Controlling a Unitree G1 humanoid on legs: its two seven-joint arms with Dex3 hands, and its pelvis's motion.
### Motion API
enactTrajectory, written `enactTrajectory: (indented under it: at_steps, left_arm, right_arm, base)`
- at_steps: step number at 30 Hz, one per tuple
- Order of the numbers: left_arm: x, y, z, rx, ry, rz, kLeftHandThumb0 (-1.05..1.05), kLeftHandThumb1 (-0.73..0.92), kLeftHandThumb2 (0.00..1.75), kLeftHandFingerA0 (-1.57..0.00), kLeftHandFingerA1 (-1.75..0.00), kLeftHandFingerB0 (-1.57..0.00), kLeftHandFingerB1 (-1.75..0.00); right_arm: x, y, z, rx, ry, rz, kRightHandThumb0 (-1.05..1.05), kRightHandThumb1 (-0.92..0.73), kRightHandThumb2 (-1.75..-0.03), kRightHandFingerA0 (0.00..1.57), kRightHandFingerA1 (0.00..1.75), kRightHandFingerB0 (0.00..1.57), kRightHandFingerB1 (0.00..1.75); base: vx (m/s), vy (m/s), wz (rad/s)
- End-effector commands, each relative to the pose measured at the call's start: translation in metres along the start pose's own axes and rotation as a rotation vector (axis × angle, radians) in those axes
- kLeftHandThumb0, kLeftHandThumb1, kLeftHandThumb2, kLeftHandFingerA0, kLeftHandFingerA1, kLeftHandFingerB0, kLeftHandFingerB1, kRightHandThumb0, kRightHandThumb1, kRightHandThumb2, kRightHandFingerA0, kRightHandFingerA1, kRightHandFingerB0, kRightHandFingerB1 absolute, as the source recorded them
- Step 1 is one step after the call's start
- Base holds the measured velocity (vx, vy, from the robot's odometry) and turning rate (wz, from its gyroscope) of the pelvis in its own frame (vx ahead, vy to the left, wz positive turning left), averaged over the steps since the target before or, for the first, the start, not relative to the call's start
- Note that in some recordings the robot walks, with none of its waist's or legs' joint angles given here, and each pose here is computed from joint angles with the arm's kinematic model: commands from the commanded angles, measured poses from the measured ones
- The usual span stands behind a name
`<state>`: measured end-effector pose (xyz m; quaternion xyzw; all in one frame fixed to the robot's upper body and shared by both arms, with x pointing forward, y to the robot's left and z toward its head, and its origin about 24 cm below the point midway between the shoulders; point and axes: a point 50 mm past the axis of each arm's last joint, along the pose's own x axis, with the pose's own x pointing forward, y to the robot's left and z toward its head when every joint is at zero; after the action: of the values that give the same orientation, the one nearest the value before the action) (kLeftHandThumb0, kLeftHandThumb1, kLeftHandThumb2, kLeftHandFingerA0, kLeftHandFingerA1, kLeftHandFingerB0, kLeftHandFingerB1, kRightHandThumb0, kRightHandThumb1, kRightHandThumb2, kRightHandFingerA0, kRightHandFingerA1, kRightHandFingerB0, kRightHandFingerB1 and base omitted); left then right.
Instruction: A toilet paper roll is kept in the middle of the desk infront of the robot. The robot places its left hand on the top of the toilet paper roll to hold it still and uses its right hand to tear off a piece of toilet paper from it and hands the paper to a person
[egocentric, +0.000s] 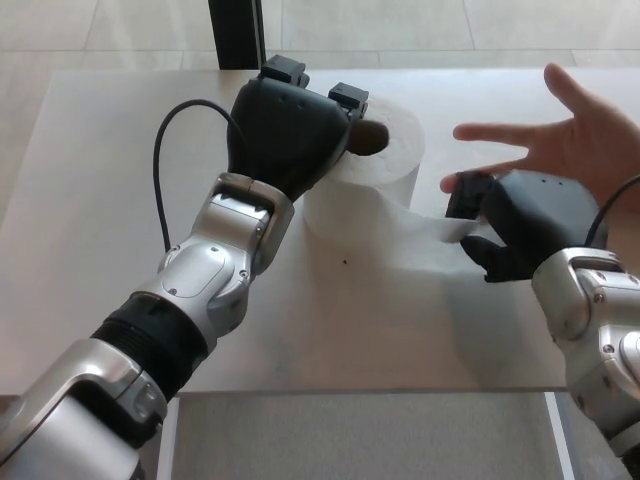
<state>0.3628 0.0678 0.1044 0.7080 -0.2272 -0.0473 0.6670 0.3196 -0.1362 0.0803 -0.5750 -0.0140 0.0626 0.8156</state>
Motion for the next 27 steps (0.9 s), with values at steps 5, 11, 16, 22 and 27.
enactTrajectory:
  at_steps: [5,11,16,22,27]
  left_arm:
    - [-0.017,-0.025,-0.011,0.057,0.027,-0.080,-0.39,0.65,0.59,-0.48,-0.43,-0.59,-0.43]
    - [-0.018,-0.027,-0.008,0.051,0.024,-0.107,-0.38,0.70,0.61,-0.48,-0.41,-0.52,-0.41]
    - [-0.020,-0.030,-0.007,0.055,0.017,-0.118,-0.40,0.72,0.62,-0.47,-0.41,-0.52,-0.41]
    - [-0.021,-0.030,-0.008,0.066,0.016,-0.113,-0.39,0.72,0.61,-0.48,-0.43,-0.55,-0.42]
    - [-0.022,-0.031,-0.009,0.061,0.015,-0.120,-0.42,0.72,0.62,-0.46,-0.42,-0.52,-0.41]
  right_arm:
    - [-0.013,-0.014,-0.025,0.835,0.226,-0.514,-0.22,-0.52,-1.24,0.92,1.75,0.75,1.65]
    - [-0.016,-0.028,-0.017,1.094,0.204,-0.595,-0.24,-0.47,-1.15,1.29,1.44,0.98,1.25]
    - [-0.016,-0.034,-0.012,1.197,0.193,-0.626,-0.22,-0.44,-1.20,1.35,1.49,1.00,1.28]
    - [-0.016,-0.038,-0.010,1.225,0.180,-0.640,-0.11,-0.40,-1.35,1.06,1.75,0.87,1.52]
    - [-0.017,-0.035,-0.011,1.296,0.162,-0.609,-0.11,-0.42,-1.34,1.06,1.75,0.87,1.52]
  base:
    - [0.00,0.000,0.00]
    - [0.00,0.000,0.00]
    - [0.00,0.000,0.00]
    - [0.00,0.000,0.00]
    - [0.00,0.000,0.00]
